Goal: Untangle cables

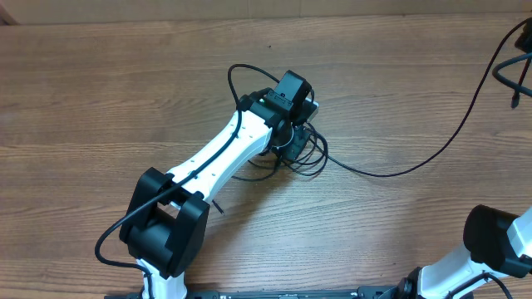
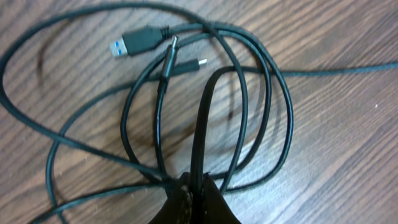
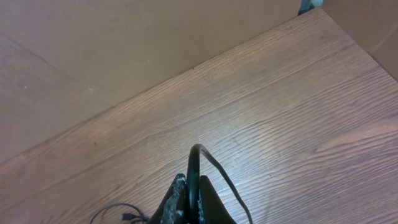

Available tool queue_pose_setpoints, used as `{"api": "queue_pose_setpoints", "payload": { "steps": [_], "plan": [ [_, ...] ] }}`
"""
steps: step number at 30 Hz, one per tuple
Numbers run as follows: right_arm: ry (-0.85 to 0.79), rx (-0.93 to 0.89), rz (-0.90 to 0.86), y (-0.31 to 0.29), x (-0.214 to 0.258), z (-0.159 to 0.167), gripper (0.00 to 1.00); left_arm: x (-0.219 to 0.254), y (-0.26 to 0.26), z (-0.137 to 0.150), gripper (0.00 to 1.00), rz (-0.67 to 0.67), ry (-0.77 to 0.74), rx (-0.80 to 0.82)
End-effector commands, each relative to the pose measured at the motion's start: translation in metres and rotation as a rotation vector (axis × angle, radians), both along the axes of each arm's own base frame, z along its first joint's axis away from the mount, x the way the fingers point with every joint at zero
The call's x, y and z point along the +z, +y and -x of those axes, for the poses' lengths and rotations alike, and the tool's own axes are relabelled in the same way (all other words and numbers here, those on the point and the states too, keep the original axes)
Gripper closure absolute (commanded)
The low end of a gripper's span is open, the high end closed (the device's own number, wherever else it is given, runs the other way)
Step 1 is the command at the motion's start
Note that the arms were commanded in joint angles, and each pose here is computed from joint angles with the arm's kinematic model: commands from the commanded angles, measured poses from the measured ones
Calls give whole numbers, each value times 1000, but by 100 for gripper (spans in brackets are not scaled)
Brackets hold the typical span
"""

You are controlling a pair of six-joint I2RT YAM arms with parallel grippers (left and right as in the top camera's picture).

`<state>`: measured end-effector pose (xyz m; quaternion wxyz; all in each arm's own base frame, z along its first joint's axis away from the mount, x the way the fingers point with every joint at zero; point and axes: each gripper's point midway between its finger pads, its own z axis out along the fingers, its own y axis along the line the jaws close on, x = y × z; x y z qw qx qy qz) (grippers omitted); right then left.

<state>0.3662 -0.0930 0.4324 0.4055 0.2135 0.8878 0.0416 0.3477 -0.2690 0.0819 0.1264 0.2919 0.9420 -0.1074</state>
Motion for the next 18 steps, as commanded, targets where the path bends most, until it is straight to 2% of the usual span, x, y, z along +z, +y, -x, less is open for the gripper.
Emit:
{"api": "queue_pose_setpoints", "payload": {
  "steps": [1, 5, 11, 12, 18],
  "plan": [
    [0, 19, 2, 3, 0, -2, 96, 47, -11, -12, 96, 34, -52, 8],
    [0, 19, 2, 3, 0, -2, 96, 116, -14, -28, 96, 65, -162, 24],
    [0, 19, 2, 3, -1, -2, 96, 269, 5, -50, 96, 143, -498, 113],
    [1, 19, 2, 3, -1, -2, 96, 309, 18, -50, 96, 154, -603, 161],
    [9, 19, -1, 2, -4, -5, 96, 425, 78, -34, 96, 169, -931, 341]
  ]
}}
